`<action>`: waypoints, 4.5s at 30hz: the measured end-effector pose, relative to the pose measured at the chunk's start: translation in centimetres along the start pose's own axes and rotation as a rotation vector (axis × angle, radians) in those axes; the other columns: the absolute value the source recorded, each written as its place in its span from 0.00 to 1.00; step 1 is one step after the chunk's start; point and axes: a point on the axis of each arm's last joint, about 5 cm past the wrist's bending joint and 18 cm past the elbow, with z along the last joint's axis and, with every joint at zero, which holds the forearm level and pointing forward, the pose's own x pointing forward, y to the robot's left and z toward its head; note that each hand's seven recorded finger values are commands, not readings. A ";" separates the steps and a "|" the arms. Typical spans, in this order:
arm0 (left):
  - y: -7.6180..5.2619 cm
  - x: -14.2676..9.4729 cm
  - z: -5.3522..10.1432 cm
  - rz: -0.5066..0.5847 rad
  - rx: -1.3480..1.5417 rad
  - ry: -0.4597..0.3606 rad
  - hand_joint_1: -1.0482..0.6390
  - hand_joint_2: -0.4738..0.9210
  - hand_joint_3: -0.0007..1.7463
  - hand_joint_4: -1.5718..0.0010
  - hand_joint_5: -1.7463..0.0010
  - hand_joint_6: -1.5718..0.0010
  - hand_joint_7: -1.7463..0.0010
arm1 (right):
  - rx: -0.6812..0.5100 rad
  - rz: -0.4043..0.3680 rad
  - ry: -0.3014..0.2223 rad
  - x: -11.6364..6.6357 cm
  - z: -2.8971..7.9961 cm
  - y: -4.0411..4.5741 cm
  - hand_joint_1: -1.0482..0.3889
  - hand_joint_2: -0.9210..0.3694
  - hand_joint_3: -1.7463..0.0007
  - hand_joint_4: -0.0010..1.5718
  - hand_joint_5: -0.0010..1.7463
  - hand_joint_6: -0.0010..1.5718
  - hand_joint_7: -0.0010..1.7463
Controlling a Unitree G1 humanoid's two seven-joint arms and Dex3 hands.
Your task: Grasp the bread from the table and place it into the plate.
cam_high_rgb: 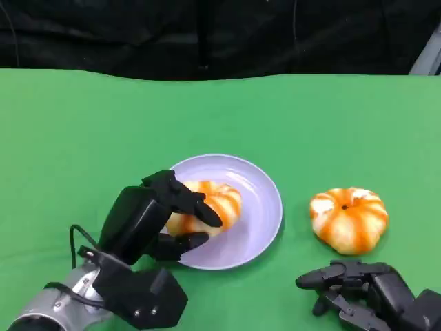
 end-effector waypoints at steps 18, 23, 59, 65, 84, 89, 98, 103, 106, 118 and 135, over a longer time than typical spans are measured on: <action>-0.2 1.1 -0.3 -0.092 0.041 0.082 0.60 1.00 0.10 0.49 0.44 0.31 0.84 | 0.002 0.004 0.000 0.0 0.0 0.03 0.70 0.00 0.77 0.51 0.66 0.71 0.16; -0.2 1.2 -0.4 -0.122 0.033 0.095 0.50 1.00 0.06 0.39 0.88 0.35 0.99 | 0.004 0.004 0.001 -0.2 0.0 0.11 0.70 0.00 0.77 0.51 0.66 0.72 0.16; 1.0 1.6 -0.7 -0.265 0.013 0.133 0.04 1.00 0.37 0.71 1.00 0.80 1.00 | 0.007 0.006 0.002 -0.2 -0.1 0.18 0.70 0.00 0.76 0.51 0.66 0.71 0.15; 1.1 1.5 -0.7 -0.232 -0.014 0.136 0.05 1.00 0.39 0.71 0.99 0.80 1.00 | 0.007 0.006 0.003 -0.2 -0.1 0.19 0.70 0.00 0.76 0.51 0.66 0.71 0.15; 1.7 0.3 -0.4 0.057 -0.196 0.107 0.13 1.00 0.30 0.65 0.99 0.76 0.99 | 0.009 0.009 0.008 -0.1 -0.2 0.23 0.71 0.00 0.76 0.50 0.66 0.71 0.15; 1.6 -0.8 -0.1 0.136 -0.329 0.095 0.15 1.00 0.30 0.65 0.99 0.75 0.99 | 0.009 0.009 0.007 -0.1 -0.2 0.24 0.71 0.00 0.76 0.50 0.66 0.71 0.15; 2.0 -1.4 -0.1 0.151 -0.355 0.083 0.15 1.00 0.30 0.64 0.99 0.75 0.99 | 0.009 0.010 0.007 -0.1 -0.2 0.24 0.71 0.00 0.75 0.50 0.67 0.71 0.15; 2.2 -1.6 -0.1 0.152 -0.366 0.078 0.19 1.00 0.29 0.57 0.97 0.71 0.98 | 0.009 0.012 0.006 0.0 -0.1 0.26 0.71 0.00 0.76 0.50 0.67 0.71 0.15; 3.0 -3.2 -0.4 0.276 -0.423 0.071 0.20 1.00 0.29 0.55 0.96 0.70 0.98 | 0.010 0.015 0.007 -0.1 -0.2 0.18 0.71 0.00 0.76 0.50 0.67 0.71 0.16; 3.5 -4.5 -0.7 0.290 -0.456 0.085 0.25 1.00 0.26 0.50 0.96 0.67 0.98 | 0.010 0.020 0.005 0.0 -0.1 0.12 0.70 0.00 0.75 0.50 0.67 0.71 0.16; 4.0 -7.7 -1.6 0.369 -0.540 0.159 0.30 1.00 0.26 0.47 0.97 0.64 0.99 | 0.011 0.025 0.006 0.0 -0.1 0.09 0.69 0.00 0.76 0.50 0.66 0.70 0.16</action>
